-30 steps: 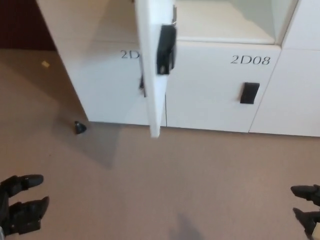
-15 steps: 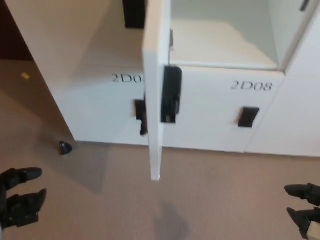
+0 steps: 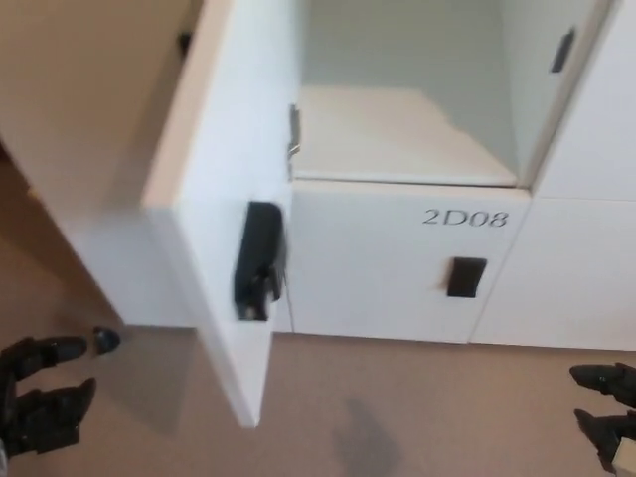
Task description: The robot walks towards an open cabinet and lifts its left hand to push the door towards the right to close it.
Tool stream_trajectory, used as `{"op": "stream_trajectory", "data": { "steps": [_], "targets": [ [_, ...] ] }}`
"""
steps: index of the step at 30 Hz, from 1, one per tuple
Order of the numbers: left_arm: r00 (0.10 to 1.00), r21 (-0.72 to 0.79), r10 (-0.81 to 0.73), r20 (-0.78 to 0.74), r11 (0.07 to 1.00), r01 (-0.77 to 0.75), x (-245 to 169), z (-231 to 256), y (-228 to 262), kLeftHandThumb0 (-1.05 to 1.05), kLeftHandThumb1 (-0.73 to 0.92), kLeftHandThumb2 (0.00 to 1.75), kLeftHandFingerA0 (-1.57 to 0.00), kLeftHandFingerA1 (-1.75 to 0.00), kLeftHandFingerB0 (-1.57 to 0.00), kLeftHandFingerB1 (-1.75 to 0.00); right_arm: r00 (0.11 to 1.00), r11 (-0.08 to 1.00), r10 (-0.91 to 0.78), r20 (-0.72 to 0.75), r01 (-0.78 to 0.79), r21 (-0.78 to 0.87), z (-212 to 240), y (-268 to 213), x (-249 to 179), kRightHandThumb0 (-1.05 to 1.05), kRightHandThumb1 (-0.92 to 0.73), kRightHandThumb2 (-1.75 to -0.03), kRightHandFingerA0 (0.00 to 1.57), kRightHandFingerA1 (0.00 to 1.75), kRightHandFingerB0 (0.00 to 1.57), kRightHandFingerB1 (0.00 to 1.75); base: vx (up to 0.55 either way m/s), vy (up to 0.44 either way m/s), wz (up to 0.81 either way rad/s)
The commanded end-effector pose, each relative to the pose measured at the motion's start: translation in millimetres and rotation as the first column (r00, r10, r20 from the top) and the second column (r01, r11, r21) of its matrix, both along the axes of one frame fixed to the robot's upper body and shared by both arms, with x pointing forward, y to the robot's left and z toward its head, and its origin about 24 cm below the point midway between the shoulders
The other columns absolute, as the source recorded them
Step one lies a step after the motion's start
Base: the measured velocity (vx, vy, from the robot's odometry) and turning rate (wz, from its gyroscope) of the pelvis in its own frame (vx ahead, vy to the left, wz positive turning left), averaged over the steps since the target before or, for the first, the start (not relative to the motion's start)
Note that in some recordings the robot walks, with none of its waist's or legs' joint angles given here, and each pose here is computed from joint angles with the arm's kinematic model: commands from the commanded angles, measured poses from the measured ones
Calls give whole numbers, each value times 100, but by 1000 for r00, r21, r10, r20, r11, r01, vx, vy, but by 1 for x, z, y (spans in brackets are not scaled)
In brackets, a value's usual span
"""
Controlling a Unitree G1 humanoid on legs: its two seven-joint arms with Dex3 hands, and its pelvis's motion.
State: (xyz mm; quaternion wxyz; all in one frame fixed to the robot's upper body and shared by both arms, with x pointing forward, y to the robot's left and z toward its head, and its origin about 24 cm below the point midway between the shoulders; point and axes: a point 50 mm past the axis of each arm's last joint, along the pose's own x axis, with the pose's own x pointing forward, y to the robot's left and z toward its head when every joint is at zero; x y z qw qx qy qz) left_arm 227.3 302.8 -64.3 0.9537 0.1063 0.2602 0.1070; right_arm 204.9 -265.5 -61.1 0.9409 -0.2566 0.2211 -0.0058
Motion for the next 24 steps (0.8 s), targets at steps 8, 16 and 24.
{"op": "stream_trajectory", "data": {
  "steps": [8, 16, 24],
  "targets": [
    [1000, 13, 7, 7, 1000, -8, 1, 4, 6, -40, 22, 108, -69, -53, -51, -79, 1000, 1000, -9, -2, 9, -5, 0, -2, 1, -35, -75, -61, 69, 49, 52, 42, 166, 2, -2],
    [1000, 19, 8, 4, 1000, -8, 0, 3, 6, -40, 22, 110, -71, -53, -52, -78, 1000, 1000, -4, -1, 4, -10, 1, -3, 0, -34, -75, -61, 69, 49, 51, 43, 187, 192, 4],
    [1000, 24, -3, 12, 1000, 3, 1, 5, 7, -40, 23, 110, -71, -53, -51, -77, 1000, 1000, 2, 5, -2, -13, 1, -3, 1, -34, -74, -60, 70, 49, 52, 42, -2, -17, 1]
  ]
}}
